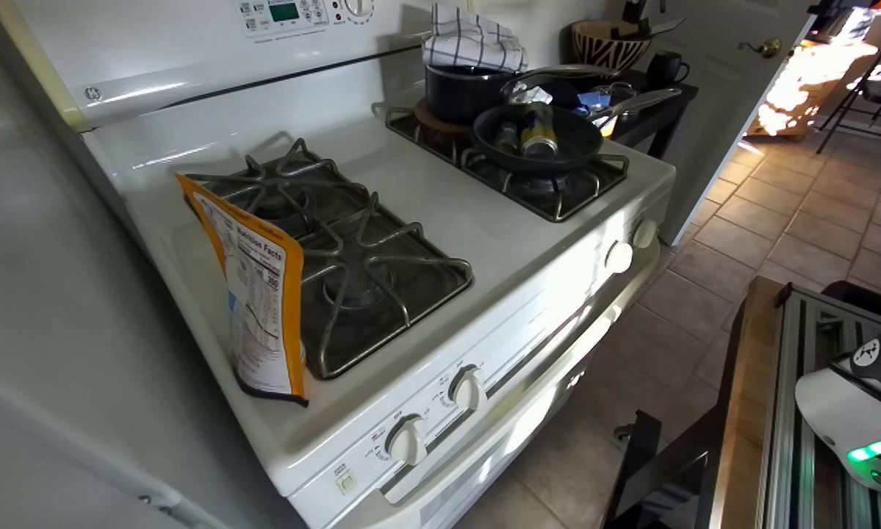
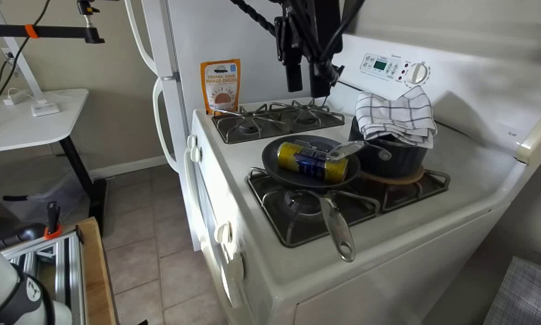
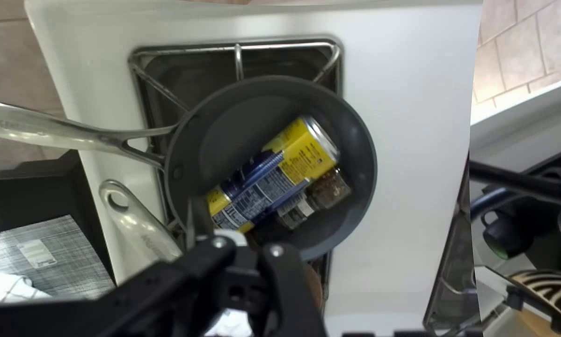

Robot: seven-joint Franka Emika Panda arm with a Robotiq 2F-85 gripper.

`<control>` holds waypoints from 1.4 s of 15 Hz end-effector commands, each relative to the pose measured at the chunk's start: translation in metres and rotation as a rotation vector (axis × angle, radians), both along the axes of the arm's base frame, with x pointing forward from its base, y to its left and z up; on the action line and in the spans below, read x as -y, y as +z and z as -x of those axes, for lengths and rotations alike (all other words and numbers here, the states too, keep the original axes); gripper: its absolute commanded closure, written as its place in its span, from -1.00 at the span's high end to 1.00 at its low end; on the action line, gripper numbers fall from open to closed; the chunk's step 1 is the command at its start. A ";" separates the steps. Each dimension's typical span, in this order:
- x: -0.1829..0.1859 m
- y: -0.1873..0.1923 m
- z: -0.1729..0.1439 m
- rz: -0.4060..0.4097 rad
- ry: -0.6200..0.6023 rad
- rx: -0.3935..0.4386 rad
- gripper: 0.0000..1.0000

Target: Remove the yellow can from the pan and put it on the stove

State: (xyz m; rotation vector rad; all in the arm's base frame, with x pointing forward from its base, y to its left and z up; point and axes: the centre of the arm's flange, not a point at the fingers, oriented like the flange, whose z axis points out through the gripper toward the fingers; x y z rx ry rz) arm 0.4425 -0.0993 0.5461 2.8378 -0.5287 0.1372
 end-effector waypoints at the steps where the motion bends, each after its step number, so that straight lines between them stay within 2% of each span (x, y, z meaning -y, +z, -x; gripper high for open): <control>1: -0.020 -0.011 -0.020 -0.068 -0.186 0.031 1.00; 3: -0.029 -0.022 -0.026 -0.101 -0.287 0.050 1.00; 5: -0.037 -0.035 -0.033 -0.173 -0.368 0.057 1.00; 7: -0.042 -0.053 -0.036 -0.218 -0.458 0.034 1.00; 8: -0.036 -0.038 -0.027 -0.169 -0.382 0.023 1.00; 12: -0.038 -0.053 -0.033 -0.189 -0.434 0.003 1.00; 13: -0.036 -0.063 -0.041 -0.206 -0.497 0.032 1.00; 15: -0.032 -0.077 -0.049 -0.219 -0.544 0.072 1.00; 21: -0.020 -0.114 -0.074 -0.194 -0.567 0.167 1.00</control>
